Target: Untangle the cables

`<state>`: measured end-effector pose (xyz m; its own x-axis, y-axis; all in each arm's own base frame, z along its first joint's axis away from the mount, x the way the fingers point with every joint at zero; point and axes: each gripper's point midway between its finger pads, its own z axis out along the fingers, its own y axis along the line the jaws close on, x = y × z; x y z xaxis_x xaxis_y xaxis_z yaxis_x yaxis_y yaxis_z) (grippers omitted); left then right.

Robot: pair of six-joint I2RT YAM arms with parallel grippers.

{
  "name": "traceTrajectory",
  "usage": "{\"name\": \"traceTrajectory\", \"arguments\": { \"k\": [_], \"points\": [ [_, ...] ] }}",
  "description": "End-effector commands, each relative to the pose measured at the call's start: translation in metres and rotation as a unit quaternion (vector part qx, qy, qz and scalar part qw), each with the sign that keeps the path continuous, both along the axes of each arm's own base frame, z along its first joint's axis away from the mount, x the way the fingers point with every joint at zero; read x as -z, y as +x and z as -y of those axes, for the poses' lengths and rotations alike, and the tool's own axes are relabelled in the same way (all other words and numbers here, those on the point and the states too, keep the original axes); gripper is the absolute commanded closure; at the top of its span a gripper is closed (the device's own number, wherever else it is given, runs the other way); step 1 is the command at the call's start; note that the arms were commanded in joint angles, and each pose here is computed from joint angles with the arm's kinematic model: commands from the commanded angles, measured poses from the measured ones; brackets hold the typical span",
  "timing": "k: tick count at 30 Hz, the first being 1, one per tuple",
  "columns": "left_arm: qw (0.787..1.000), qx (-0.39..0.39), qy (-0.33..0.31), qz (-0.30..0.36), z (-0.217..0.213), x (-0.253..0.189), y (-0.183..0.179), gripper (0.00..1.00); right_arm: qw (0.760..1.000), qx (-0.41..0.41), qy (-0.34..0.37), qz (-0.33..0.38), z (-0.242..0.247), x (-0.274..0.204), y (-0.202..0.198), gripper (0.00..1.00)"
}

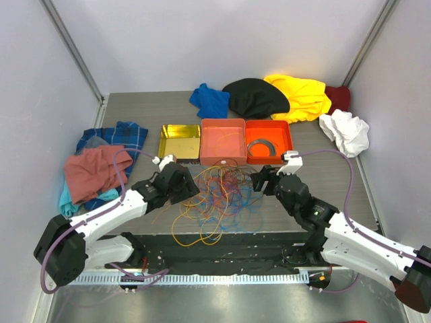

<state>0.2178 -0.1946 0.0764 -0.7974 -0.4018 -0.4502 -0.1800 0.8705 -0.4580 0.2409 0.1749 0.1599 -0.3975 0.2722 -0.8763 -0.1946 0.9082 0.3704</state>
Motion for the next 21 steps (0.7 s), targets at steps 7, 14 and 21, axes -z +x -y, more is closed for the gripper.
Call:
{"name": "traceTrajectory", "arguments": {
  "k": [7, 14, 21],
  "points": [
    [0.999, -0.049, 0.008, 0.017, 0.002, 0.016, 0.028, 0.43, 1.0, 0.017, 0.001, 0.007, 0.006, -0.003, 0.002, 0.3],
    [0.994, -0.087, 0.013, 0.07, -0.013, -0.006, 0.04, 0.56, 1.0, 0.02, 0.002, 0.002, 0.008, 0.002, 0.0, 0.3],
    [0.99, -0.085, 0.01, 0.111, -0.021, -0.035, 0.042, 0.99, 1.0, 0.02, 0.007, 0.002, 0.006, 0.001, 0.001, 0.3]
  ]
}}
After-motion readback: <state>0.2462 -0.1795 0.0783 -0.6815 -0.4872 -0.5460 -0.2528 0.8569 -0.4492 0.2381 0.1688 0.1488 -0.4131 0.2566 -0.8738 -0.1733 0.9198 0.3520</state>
